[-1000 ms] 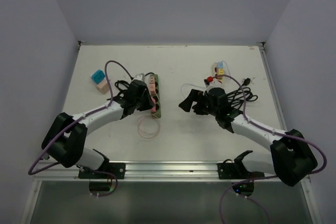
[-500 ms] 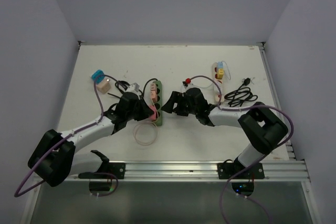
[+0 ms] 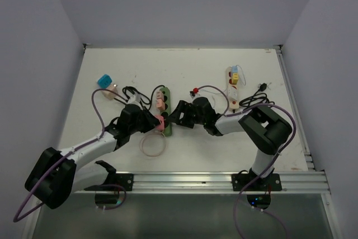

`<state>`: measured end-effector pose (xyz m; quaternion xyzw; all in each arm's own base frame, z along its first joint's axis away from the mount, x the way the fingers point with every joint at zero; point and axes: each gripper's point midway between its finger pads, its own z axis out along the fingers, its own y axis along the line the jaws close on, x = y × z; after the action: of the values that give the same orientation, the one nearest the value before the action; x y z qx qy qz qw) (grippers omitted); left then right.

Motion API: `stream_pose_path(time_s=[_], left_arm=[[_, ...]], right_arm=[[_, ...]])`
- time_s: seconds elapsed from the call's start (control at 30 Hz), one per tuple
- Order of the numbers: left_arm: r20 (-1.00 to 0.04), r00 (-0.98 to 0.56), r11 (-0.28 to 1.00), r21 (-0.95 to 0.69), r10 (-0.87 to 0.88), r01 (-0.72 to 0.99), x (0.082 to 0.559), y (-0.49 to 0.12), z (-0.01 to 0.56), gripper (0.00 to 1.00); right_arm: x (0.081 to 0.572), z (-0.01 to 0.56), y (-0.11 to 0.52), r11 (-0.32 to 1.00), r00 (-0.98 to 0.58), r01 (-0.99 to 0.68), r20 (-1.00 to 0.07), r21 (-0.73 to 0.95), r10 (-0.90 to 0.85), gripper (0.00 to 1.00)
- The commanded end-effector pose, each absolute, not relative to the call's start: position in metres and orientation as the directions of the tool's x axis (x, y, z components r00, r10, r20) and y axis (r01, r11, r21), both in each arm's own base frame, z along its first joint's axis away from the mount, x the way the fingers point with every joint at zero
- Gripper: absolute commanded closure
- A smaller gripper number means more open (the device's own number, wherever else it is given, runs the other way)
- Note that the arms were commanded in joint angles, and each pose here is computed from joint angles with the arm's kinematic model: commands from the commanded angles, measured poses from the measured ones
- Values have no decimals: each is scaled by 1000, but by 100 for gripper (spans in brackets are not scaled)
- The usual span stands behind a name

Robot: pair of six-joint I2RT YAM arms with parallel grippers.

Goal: Pull the plug off the socket

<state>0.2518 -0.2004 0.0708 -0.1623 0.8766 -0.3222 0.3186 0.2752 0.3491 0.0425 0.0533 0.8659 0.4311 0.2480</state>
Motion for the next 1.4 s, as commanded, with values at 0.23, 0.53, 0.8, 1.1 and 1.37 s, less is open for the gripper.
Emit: stream_pose_path(time_s=[0.23,0.53,0.8,1.1,1.37], left_arm=[[-393,-707,640,-761,-588,-109,257,-191,71,100],[-372,-721,629,-769,-585,-114,254,-192,63,100],[-367,-725,629,-769,-583,-116,251,-190,57,100],[-362,-738,588,-806,-570,-60,257,-202,65,100],[-309,-760,522,-852,-571,-46,254,-214,65,100]], right_arm=[[269,46,376,526,-900,-154,-338,837,275,27],[266,39,383,516,-910,-170,-335,840,245,39],[266,51,377,519,-881,-241,-408,821,237,75],[270,55,342,667,-823,-264,-524,697,222,100],[285,40,284,869,-757,-153,-621,471,203,100]])
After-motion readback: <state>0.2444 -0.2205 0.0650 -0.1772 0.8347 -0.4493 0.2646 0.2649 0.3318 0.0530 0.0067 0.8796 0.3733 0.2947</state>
